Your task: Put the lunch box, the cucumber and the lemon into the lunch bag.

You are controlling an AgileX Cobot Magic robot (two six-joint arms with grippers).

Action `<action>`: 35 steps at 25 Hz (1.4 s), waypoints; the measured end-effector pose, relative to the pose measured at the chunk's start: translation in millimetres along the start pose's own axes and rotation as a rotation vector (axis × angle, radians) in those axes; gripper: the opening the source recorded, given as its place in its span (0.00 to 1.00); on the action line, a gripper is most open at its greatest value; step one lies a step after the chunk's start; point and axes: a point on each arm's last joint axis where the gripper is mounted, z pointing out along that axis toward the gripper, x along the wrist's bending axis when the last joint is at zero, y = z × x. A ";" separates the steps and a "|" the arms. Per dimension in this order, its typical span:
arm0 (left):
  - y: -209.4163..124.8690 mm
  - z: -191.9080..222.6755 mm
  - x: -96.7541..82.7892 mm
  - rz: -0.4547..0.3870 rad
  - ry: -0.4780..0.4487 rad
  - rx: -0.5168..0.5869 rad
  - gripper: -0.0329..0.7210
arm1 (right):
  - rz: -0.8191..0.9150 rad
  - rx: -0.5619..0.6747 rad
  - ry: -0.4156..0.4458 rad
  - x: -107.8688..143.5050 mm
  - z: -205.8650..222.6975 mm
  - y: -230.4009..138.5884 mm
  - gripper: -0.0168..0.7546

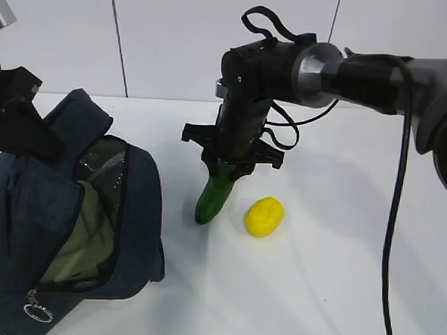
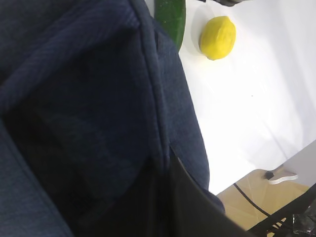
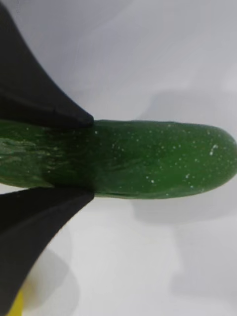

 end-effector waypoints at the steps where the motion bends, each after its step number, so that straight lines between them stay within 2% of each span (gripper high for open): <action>1: 0.0 0.0 0.0 0.000 0.000 0.000 0.04 | -0.002 -0.005 0.001 0.3 -0.4 0.7 0.39; 4: 0.1 0.0 0.0 0.000 0.000 -0.001 0.04 | -0.008 -0.011 -0.005 -0.1 -0.9 1.5 0.38; 8: 0.2 0.0 0.1 0.000 0.001 -0.002 0.04 | -0.067 -0.010 -0.077 -3.1 -11.4 6.4 0.38; 13: 0.2 0.0 0.1 0.000 0.001 -0.002 0.04 | -0.290 -0.004 -0.127 1.2 -43.8 19.3 0.37; 15: 0.4 0.0 0.1 0.000 0.002 -0.004 0.04 | -0.368 -0.012 -0.078 8.7 -58.6 24.1 0.37; 17: 0.4 0.0 0.1 0.000 0.002 -0.004 0.04 | -0.435 -0.015 0.006 18.2 -71.6 26.1 0.37; 20: 1.3 0.0 0.5 0.004 0.005 -0.014 0.04 | -0.480 -0.007 0.126 28.3 -91.6 24.0 0.37; 22: 2.6 0.0 1.1 0.005 0.012 -0.028 0.04 | -0.506 -0.018 0.169 30.6 -108.3 23.3 0.37; 29: 5.0 -0.2 2.2 0.008 0.024 -0.055 0.04 | -0.553 -0.086 0.251 30.4 -165.3 19.8 0.37; 32: 5.4 -0.2 2.3 0.010 0.026 -0.060 0.04 | -0.585 -0.057 0.255 25.8 -173.3 8.6 0.37; 35: 5.6 -0.2 2.4 0.010 0.026 -0.062 0.04 | -0.602 0.038 0.237 14.1 -165.4 -10.7 0.37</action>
